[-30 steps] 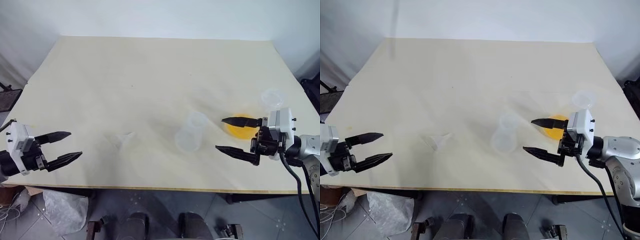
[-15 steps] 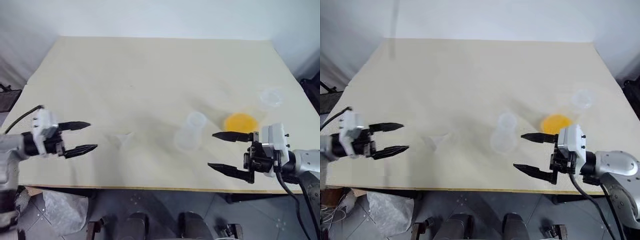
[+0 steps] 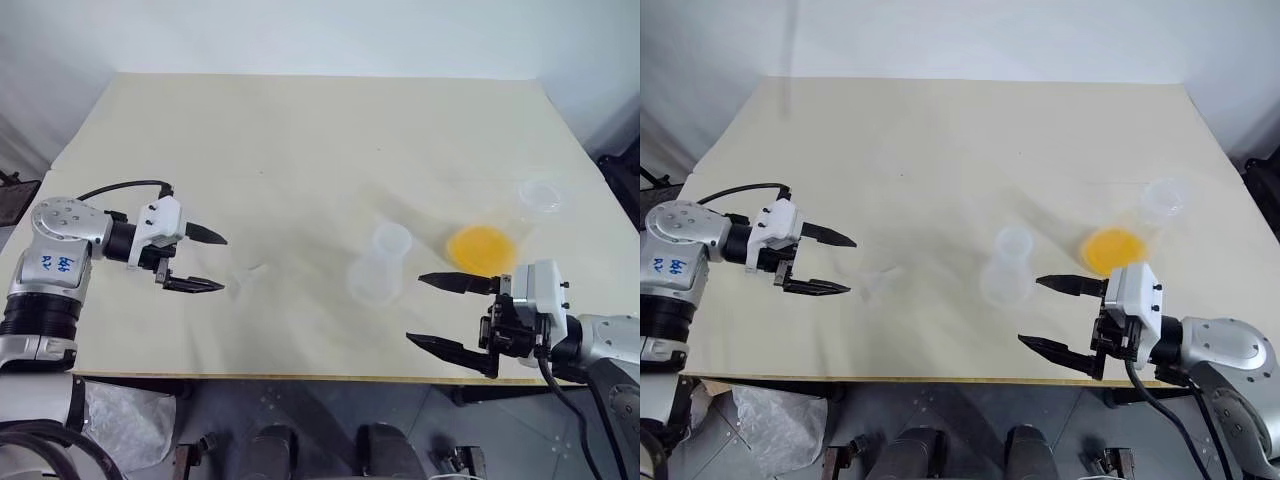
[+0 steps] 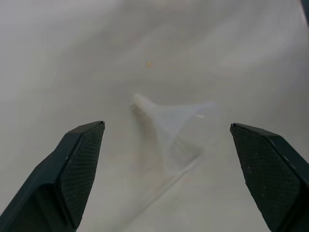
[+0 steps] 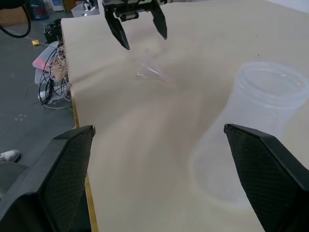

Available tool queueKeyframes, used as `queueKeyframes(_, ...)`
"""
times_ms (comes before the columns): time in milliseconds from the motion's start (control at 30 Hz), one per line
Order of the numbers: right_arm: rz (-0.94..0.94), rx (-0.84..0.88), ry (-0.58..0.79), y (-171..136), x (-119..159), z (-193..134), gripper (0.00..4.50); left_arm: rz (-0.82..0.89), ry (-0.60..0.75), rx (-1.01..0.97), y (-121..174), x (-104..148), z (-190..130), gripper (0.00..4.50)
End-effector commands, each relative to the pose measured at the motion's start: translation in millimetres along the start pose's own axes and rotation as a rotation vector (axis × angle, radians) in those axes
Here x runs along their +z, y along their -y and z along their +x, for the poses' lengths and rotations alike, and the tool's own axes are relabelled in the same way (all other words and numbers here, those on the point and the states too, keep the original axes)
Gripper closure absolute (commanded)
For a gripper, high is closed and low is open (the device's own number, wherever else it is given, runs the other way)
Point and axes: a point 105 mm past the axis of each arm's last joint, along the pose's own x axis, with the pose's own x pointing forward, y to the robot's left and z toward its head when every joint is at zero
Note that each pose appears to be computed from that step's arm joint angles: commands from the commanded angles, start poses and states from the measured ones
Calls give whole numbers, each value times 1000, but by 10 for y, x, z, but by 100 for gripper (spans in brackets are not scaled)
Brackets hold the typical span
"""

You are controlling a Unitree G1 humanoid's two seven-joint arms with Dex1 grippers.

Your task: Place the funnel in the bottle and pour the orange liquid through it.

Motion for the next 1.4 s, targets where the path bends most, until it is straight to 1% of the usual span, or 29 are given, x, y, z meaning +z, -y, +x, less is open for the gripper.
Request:
queueKeyframes(33,-33,-10,18,-46,72,-10,0,39,-9,-74,6,70,14,7)
queueKeyframes(400,-45,-38,1,-31,63,-54,0,83,-54,-158,-3,104,114,7)
queueKeyframes(567,-47,-43,0,-33,60,-57,0,89,-61,-165,-26,123,121,7)
queueKeyframes(667,-49,-46,0,-33,63,-58,0,88,-79,-183,-8,94,134,62)
queueKeyframes(733,-51,-47,-1,-38,62,-60,0,87,-81,-189,3,84,137,123)
queueKeyframes(800,-53,-51,-2,-36,63,-67,0,88,-82,-195,9,76,146,194)
queueKeyframes(1067,-57,-60,-8,-24,58,-92,0,85,-70,-202,4,98,161,436)
queueKeyframes(1100,-58,-61,-9,-22,57,-93,0,82,-69,-203,5,100,157,443)
queueKeyframes(1400,-61,-64,-9,-8,54,-90,0,81,-56,-200,-4,123,140,443)
